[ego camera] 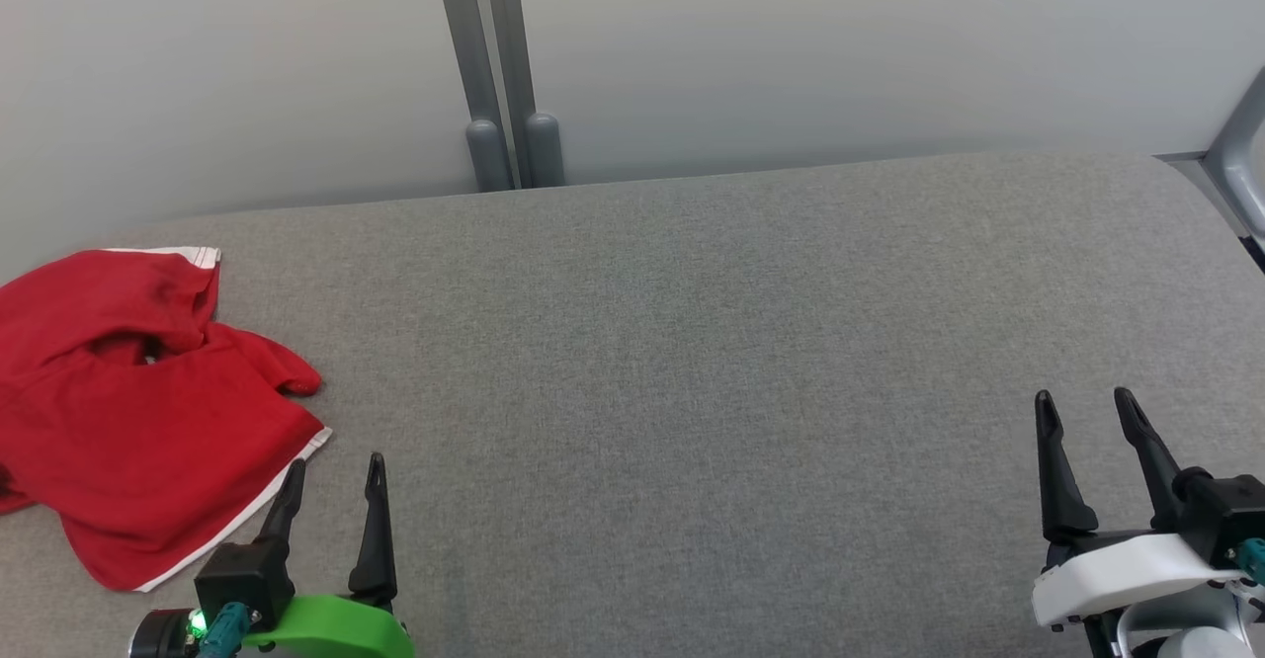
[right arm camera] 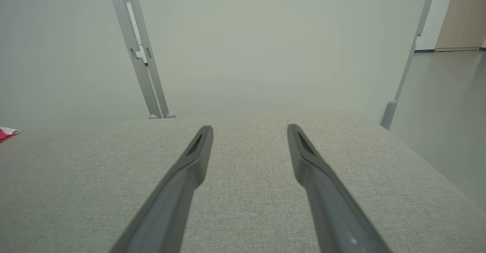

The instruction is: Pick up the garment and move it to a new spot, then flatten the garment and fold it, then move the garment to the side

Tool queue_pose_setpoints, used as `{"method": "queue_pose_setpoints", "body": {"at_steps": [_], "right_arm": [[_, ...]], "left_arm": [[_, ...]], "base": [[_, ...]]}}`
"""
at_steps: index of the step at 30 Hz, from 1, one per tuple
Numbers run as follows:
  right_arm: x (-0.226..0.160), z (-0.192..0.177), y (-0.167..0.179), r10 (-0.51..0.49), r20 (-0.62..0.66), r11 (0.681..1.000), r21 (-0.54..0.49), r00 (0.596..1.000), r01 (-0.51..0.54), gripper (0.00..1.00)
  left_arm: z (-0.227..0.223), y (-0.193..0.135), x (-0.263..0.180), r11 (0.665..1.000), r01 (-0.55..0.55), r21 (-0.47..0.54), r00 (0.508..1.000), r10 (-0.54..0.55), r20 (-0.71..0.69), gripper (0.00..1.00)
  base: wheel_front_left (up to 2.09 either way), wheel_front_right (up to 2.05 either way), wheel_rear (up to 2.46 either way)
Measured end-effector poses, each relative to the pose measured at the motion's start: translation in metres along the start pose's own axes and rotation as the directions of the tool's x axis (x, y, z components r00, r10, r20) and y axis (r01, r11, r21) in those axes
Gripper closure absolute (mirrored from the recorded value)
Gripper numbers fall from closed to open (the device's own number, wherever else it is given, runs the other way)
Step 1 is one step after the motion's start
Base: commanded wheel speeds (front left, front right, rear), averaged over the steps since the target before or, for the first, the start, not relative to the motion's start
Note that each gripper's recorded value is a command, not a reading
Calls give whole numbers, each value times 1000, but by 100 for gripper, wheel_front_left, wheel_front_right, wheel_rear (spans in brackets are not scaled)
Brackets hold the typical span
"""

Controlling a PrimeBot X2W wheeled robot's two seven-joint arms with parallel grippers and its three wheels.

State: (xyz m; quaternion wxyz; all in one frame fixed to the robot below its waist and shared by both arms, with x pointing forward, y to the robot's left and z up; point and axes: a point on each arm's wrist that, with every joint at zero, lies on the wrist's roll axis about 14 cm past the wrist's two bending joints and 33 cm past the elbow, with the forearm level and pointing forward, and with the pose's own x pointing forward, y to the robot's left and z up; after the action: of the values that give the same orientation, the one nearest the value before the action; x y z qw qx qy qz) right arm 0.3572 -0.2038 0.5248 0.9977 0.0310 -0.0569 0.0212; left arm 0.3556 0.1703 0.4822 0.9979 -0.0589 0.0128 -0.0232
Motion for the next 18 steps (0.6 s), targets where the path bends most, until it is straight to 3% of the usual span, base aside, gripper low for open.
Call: {"method": "queue_pose_setpoints", "body": {"at_steps": [18], "right_arm": [[-3, 2, -6, -14, 22, 998, -64, 1000, 15, 0]], "left_arm": [[-10, -4, -5, 999, 37, 24, 999, -37, -12, 0]], "base": [[0, 0, 0]]}}
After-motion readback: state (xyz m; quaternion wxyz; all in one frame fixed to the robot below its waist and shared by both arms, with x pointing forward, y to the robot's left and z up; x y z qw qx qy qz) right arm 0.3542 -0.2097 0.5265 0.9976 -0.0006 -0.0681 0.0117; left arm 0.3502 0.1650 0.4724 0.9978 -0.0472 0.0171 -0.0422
